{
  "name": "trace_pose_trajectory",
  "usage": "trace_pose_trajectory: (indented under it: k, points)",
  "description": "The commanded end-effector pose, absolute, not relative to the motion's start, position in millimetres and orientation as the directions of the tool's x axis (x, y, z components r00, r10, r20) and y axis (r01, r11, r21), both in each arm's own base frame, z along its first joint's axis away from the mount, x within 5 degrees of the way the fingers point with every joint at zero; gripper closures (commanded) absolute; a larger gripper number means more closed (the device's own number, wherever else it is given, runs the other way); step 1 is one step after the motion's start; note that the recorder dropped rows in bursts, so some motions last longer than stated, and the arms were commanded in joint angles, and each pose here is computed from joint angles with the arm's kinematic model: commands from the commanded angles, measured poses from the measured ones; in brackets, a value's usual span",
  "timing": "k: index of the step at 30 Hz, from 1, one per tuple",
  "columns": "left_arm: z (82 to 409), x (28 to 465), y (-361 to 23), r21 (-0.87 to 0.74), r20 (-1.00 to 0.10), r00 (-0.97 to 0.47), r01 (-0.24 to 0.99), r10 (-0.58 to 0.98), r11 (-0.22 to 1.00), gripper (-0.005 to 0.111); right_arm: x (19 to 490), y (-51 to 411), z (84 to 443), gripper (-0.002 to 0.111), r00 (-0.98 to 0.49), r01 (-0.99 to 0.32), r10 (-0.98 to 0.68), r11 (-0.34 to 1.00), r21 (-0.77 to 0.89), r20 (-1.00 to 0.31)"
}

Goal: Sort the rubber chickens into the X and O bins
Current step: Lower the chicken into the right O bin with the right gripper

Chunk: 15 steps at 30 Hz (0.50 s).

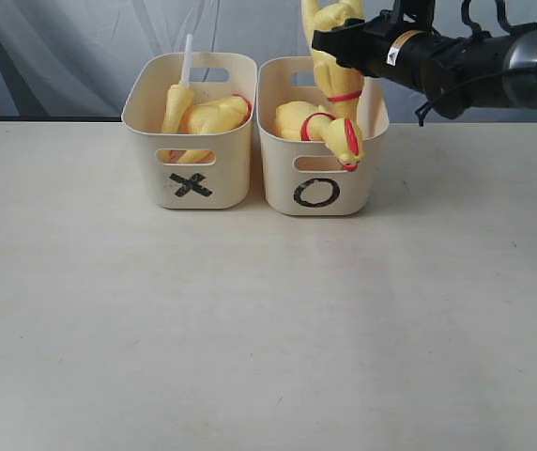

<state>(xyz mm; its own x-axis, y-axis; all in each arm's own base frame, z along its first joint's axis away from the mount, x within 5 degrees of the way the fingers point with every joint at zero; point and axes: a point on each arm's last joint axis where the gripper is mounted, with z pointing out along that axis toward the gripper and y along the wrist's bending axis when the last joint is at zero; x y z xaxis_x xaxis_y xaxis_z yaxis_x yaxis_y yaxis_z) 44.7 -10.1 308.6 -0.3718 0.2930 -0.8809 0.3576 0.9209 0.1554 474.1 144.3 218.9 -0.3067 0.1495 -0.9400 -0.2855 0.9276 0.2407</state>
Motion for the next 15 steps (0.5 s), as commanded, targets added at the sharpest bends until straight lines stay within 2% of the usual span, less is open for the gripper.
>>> trace_pose_trajectory:
  k: [1,5,11,15]
  points:
    - [308.1,43.5,-9.6,0.156,-0.882,-0.368,0.358,0.293,0.921,0.107,476.8,144.7,208.5,0.109,-0.312,-0.29,0.139,0.928,0.234,-0.94]
    - [308.1,43.5,-9.6,0.156,-0.882,-0.368,0.358,0.293,0.921,0.107,478.2,145.8,203.6,0.107,-0.304,-0.298,0.143,0.925,0.237,-0.942]
    - [308.1,43.6,-9.2,0.164,-0.881,-0.366,0.356,0.299,0.92,0.107,479.0,146.6,202.3,0.083,-0.292,-0.307,0.149,0.921,0.24,-0.945]
    - [308.2,43.9,-8.4,0.175,-0.88,-0.364,0.351,0.306,0.92,0.107,479.0,146.6,202.5,0.082,-0.29,-0.308,0.15,0.921,0.24,-0.945]
